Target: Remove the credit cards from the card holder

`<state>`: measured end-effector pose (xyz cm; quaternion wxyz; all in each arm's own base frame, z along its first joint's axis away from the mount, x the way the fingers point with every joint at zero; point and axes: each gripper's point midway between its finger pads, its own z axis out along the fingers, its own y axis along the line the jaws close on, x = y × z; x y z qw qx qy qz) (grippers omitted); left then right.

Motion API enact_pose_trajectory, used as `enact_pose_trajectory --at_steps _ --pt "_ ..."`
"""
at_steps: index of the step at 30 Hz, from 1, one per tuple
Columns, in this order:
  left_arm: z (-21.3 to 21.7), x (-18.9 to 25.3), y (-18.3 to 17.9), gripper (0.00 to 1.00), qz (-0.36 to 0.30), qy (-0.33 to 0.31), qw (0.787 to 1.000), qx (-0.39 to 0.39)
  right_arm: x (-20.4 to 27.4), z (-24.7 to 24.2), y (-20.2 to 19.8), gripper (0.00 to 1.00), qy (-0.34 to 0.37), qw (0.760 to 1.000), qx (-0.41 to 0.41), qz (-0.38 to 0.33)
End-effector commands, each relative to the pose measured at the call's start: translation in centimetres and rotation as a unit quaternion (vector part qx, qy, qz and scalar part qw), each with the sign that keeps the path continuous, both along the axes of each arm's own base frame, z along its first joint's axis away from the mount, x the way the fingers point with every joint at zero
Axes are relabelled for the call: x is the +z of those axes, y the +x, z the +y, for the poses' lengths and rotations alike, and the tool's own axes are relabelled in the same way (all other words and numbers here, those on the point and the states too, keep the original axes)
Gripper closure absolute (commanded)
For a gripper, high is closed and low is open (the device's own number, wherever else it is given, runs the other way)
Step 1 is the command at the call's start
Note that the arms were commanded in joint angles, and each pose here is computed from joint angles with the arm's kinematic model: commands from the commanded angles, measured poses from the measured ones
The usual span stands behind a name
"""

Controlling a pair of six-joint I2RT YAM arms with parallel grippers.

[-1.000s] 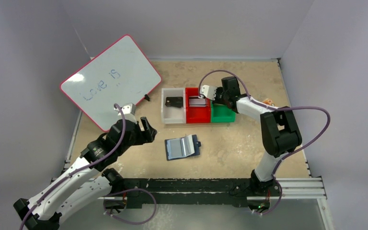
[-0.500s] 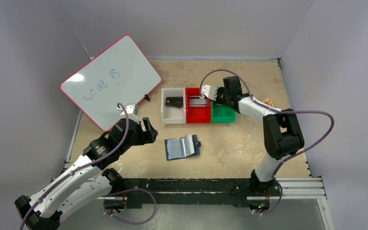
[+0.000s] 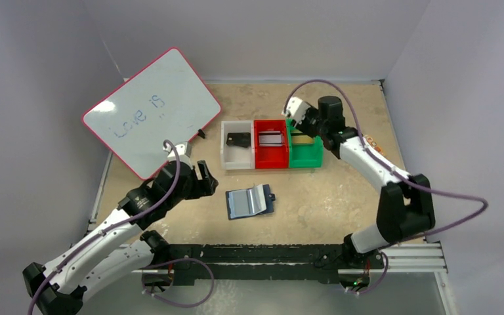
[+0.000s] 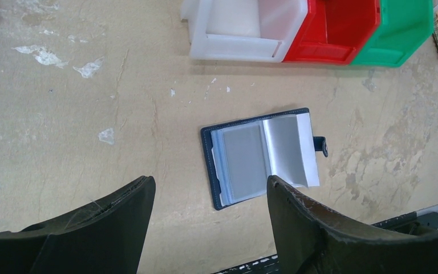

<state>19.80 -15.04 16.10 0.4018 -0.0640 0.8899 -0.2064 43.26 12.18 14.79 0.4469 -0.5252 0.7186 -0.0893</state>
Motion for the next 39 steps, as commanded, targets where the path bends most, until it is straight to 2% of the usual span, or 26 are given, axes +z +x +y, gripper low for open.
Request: enact_pose_trajectory --at_steps 1,3,5,6,10,13,15,16,22,27,31,35,39 --pt "0.2 -0.6 0.5 0.29 0.009 -0.01 0.999 0.036 11.8 2.5 -1.1 0.52 0.281 0.954 -0.082 -0.068" --pt "0.5 -1.3 0.6 0.29 0.019 -0.007 0.998 0.056 13.6 4.1 -3.5 0.45 0.411 0.905 -0.113 -0.003" --pt "0.8 -1.6 0.7 0.29 0.025 -0.008 0.997 0.072 13.5 5.2 -5.8 0.34 0.501 0.848 -0.156 0.079" --pt "0.9 -1.7 0.7 0.29 0.027 -0.009 0.996 0.08 13.1 5.9 -7.1 0.34 0.53 0.822 -0.166 0.126" --pt "1.6 -1.4 0.9 0.29 0.02 -0.019 0.994 0.11 9.2 7.7 -11.6 0.22 0.559 0.758 -0.199 0.271" --pt "2.7 -0.9 0.9 0.29 0.009 -0.019 0.991 0.135 8.4 9.2 -13.8 0.26 0.614 0.703 -0.184 0.308" --pt "4.0 -0.4 1.0 0.29 -0.002 -0.003 0.987 0.158 6.9 10.7 -15.6 0.28 0.621 0.684 -0.186 0.335" --pt "4.7 0.0 1.1 0.29 -0.009 0.004 0.985 0.173 6.2 11.5 -16.3 0.29 0.613 0.687 -0.199 0.334" --pt "7.6 1.9 1.2 0.29 -0.039 0.023 0.97 0.237 4.5 15.6 -19.9 0.36 0.536 0.742 -0.261 0.306" --pt "8.3 2.3 0.9 0.29 -0.045 0.008 0.965 0.257 1.1 19.2 -21.8 0.37 0.446 0.797 -0.274 0.301" --pt "8.7 2.5 0.7 0.3 -0.048 0.004 0.963 0.267 -0.4 21.5 -22.1 0.38 0.391 0.83 -0.287 0.275" --pt "8.5 2.6 0.7 0.3 -0.047 0.001 0.964 0.262 -3.0 22.4 -22.1 0.38 0.327 0.853 -0.314 0.256" --pt "8.4 2.6 0.8 0.3 -0.046 0.005 0.965 0.259 -5.7 22.5 -22.6 0.34 0.28 0.861 -0.34 0.254"
